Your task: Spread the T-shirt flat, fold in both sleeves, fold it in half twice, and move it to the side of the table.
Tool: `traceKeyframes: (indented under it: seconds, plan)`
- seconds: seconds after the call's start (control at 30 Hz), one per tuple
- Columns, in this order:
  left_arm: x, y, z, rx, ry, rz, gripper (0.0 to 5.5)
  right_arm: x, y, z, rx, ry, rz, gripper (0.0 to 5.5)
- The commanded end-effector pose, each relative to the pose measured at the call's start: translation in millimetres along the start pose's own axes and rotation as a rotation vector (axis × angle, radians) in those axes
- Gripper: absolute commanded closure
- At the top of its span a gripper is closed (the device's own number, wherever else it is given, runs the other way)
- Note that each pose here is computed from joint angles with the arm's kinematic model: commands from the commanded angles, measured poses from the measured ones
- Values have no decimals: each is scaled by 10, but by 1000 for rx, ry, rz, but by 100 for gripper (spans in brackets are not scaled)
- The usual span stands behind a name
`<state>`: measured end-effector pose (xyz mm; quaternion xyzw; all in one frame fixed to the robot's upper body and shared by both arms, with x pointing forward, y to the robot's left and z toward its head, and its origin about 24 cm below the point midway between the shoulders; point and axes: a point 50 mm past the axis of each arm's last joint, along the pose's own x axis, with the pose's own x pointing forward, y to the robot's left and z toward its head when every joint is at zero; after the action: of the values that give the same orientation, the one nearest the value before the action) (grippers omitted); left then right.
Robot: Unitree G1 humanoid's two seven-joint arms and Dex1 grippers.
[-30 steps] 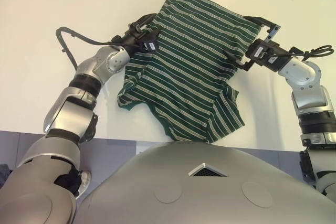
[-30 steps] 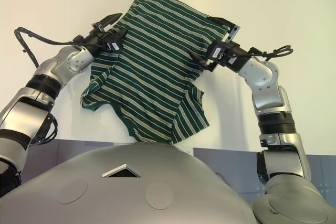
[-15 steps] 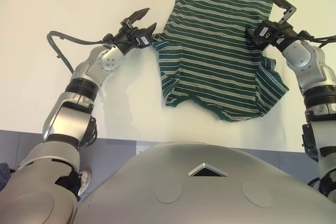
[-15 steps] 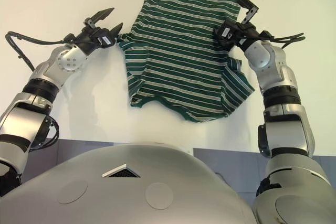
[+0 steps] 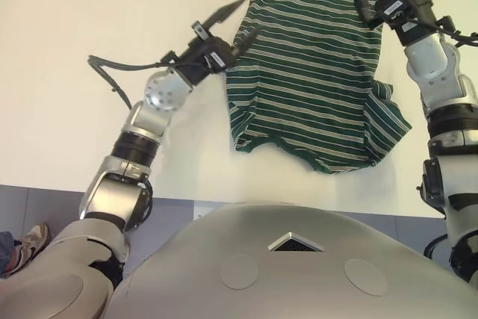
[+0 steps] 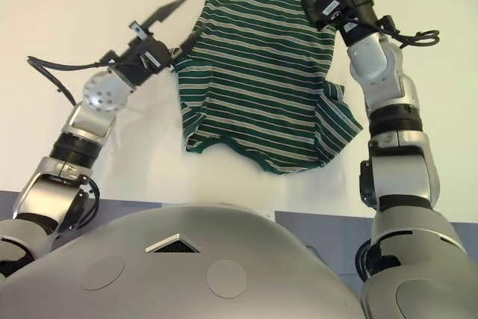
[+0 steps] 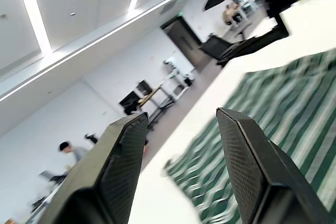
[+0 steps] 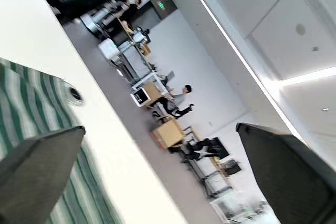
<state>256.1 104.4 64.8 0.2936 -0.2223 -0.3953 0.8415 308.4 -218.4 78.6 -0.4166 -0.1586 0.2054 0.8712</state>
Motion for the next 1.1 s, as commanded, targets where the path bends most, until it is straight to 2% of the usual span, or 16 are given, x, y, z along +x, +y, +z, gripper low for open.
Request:
traceKeyframes:
  seconds: [0.03,0.1,0.3,0.47,0.67,0.8,0.9,0.97,1.1]
  plan:
    - [13,-335,6,58,37,-160,311,-216,429,215,99,-120,342,11]
    - [28,-421,-24,80,60,-193,311,-322,575,188,82,-92,480,11]
    - [34,-443,-146,143,138,-204,311,-513,791,-120,-87,111,678,11]
    - [-42,-459,-268,262,220,-230,311,-612,867,-179,-112,143,750,11]
    - [-405,-558,-381,301,302,-398,311,-633,880,-197,-118,155,762,11]
    - [-775,-612,-487,297,381,-519,311,-639,863,-205,-121,159,758,11]
    - [-1004,-546,-486,287,413,-567,311,-642,832,-223,-124,168,748,11]
    - [-1092,-393,-507,297,440,-547,311,-635,818,-229,-125,172,741,11]
    - [-930,-78,-336,211,349,-366,311,-602,821,-214,-124,165,730,11]
